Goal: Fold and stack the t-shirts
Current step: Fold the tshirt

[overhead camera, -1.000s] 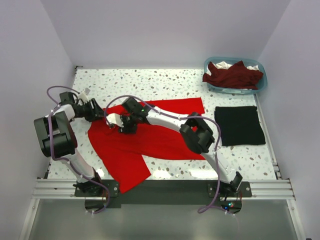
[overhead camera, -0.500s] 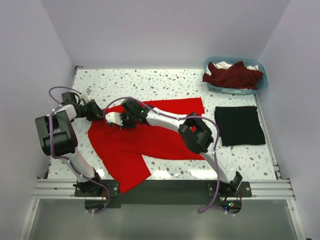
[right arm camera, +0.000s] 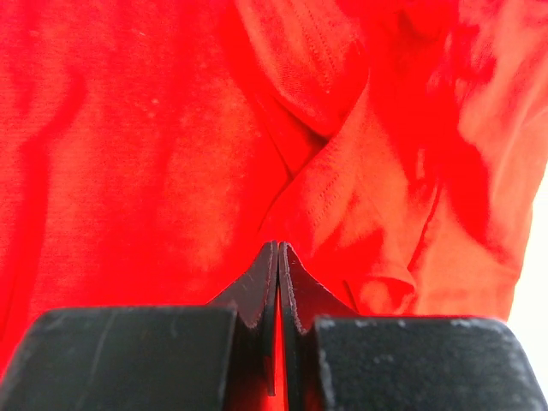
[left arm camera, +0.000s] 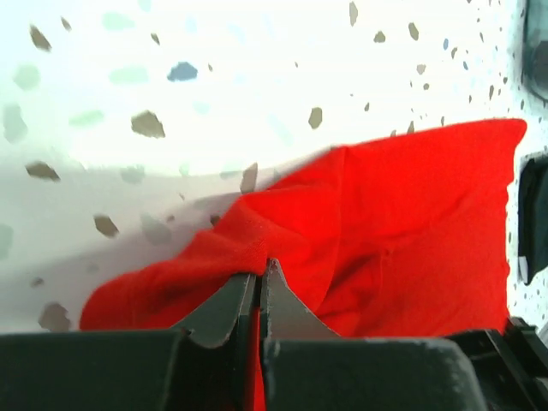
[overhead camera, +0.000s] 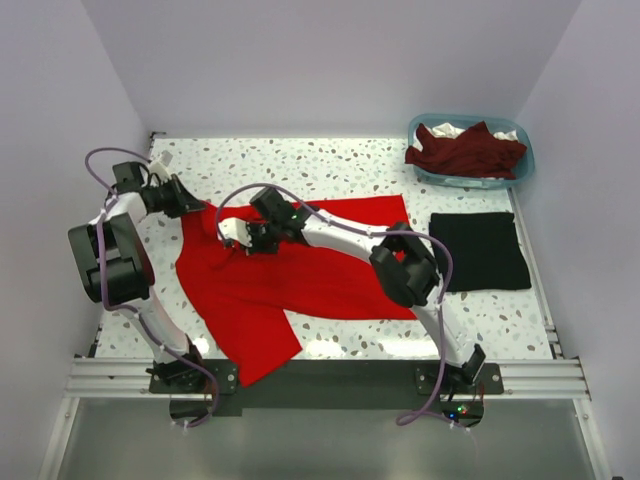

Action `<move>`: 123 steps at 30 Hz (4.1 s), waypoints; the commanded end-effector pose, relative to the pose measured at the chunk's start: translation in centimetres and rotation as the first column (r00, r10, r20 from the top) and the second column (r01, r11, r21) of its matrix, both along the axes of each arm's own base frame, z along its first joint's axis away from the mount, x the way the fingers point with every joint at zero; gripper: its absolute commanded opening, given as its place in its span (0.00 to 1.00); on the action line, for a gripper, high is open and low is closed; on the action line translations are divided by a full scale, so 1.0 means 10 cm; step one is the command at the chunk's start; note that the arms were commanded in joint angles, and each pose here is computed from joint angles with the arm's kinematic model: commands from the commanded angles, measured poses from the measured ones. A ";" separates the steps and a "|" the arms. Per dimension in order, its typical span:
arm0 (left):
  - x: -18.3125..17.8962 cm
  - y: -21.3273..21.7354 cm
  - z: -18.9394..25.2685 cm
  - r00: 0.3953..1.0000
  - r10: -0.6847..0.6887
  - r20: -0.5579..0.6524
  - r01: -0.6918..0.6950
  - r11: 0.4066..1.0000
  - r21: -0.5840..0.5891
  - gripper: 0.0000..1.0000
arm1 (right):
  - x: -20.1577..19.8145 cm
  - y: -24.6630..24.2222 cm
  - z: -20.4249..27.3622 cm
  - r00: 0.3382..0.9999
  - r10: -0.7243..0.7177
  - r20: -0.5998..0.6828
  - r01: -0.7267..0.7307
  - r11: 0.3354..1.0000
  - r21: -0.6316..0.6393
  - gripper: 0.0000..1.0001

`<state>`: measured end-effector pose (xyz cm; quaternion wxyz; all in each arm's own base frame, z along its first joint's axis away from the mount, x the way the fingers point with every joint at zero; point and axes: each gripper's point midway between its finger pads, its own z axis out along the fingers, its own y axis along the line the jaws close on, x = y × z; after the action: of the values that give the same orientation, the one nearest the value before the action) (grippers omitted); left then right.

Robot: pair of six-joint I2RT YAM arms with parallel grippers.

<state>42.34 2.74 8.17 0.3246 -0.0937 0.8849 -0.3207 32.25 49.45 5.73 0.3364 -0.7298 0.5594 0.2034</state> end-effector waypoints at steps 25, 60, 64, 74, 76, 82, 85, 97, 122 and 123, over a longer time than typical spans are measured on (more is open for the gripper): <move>0.32 0.54 0.31 0.988 -0.002 0.153 -0.018 0.991 0.129 0.45 | -0.06 0.05 0.49 0.985 0.003 -0.172 0.007 0.998 0.059 0.39; -0.99 -0.04 -0.47 0.924 -0.351 -0.154 0.381 0.885 0.269 0.41 | 0.08 0.08 -0.06 0.980 -0.104 -0.172 0.097 0.994 -0.044 0.00; -1.00 -0.02 -0.52 0.929 -0.336 -0.158 0.369 0.885 0.283 0.41 | 0.08 0.09 0.04 0.980 -0.096 -0.176 0.094 0.995 -0.021 0.00; -0.95 -0.17 -0.35 0.920 -0.384 -0.080 0.392 0.883 0.258 0.01 | 0.08 0.02 0.19 0.978 -0.087 -0.189 0.088 0.996 -0.005 0.00; -0.98 -0.21 -0.27 0.910 -0.411 -0.058 0.412 0.874 0.257 0.00 | 0.09 0.01 0.23 0.978 -0.085 -0.189 0.087 0.996 0.000 0.00; -1.16 -0.37 -0.07 0.858 -0.514 0.007 0.497 0.833 0.243 0.00 | 0.14 -0.12 0.41 0.977 -0.080 -0.198 0.085 0.996 0.015 0.00; -1.31 -0.48 -0.04 0.816 -0.577 0.023 0.557 0.797 0.233 0.00 | 0.14 -0.21 0.44 0.976 -0.069 -0.204 0.072 0.997 0.011 0.00; -1.77 -0.80 -0.08 0.645 -0.764 0.019 0.738 0.629 0.242 0.39 | -0.08 -0.62 0.34 0.974 0.041 -0.221 -0.059 0.995 -0.077 0.04; 0.25 0.36 -0.05 0.997 -0.073 0.031 0.068 0.987 0.147 0.56 | 0.74 -3.18 0.11 0.748 -0.656 -0.104 0.561 0.708 -0.429 0.51; 0.26 0.34 -0.08 0.997 -0.068 0.022 0.065 0.989 0.130 0.56 | 0.74 -3.23 0.06 0.735 -0.671 -0.097 0.574 0.692 -0.437 0.50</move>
<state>42.59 5.91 5.84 0.2995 -0.0251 0.9150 -0.2691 38.52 18.40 4.61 0.1314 -0.5309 0.8313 0.0986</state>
